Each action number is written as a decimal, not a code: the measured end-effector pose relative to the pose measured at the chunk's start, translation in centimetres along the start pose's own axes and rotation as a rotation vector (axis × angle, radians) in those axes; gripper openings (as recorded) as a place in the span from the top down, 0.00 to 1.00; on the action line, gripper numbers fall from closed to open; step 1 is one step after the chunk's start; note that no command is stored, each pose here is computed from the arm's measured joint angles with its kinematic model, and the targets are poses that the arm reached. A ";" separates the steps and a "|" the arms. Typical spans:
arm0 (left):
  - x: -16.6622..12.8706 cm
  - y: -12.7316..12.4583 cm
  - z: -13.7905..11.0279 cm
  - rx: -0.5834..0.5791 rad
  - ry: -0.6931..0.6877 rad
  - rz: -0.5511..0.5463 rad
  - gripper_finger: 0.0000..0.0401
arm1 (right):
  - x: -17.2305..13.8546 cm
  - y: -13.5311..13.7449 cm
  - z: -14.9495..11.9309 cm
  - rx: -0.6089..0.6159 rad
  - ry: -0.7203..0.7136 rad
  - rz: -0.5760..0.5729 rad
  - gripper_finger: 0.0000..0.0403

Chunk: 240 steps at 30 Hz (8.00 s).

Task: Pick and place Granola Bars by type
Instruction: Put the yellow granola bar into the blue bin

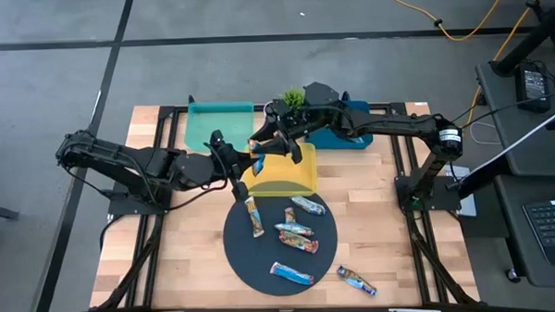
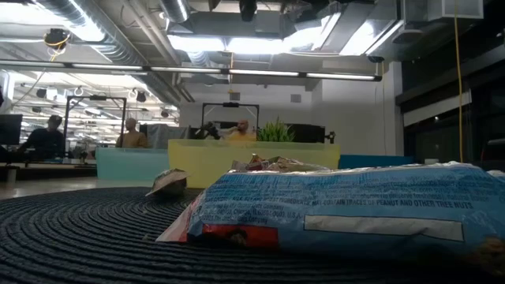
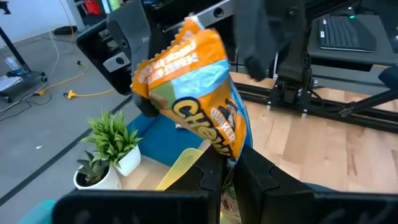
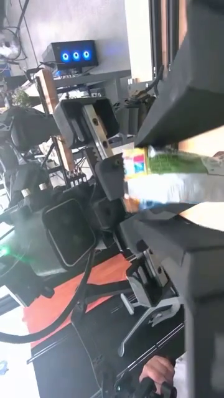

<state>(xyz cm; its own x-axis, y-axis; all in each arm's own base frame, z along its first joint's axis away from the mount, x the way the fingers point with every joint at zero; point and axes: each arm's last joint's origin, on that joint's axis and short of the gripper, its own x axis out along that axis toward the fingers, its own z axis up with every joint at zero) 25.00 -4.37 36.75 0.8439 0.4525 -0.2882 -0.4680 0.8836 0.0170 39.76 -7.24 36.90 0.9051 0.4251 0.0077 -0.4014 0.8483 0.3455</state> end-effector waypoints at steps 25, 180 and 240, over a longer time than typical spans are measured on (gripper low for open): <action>-4.0 1.1 1.4 -0.110 -0.046 -0.201 0.73 | 0.0 0.0 0.1 -0.005 -0.003 -0.006 0.75; 5.5 -10.9 -18.8 -0.736 0.761 0.134 0.64 | -16.0 1.7 3.4 -0.526 0.450 -0.445 0.61; 8.7 -9.6 -19.9 -0.891 0.905 0.253 0.85 | -16.2 2.0 2.3 -0.429 0.532 -0.406 0.61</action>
<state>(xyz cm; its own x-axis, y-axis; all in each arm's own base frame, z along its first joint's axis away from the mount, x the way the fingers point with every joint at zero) 31.63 -11.33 14.98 0.3943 0.0436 -0.9180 -0.8954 0.2430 -0.3730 24.60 -13.16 39.64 0.8472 0.0588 -0.5279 -0.1718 0.9708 -0.1676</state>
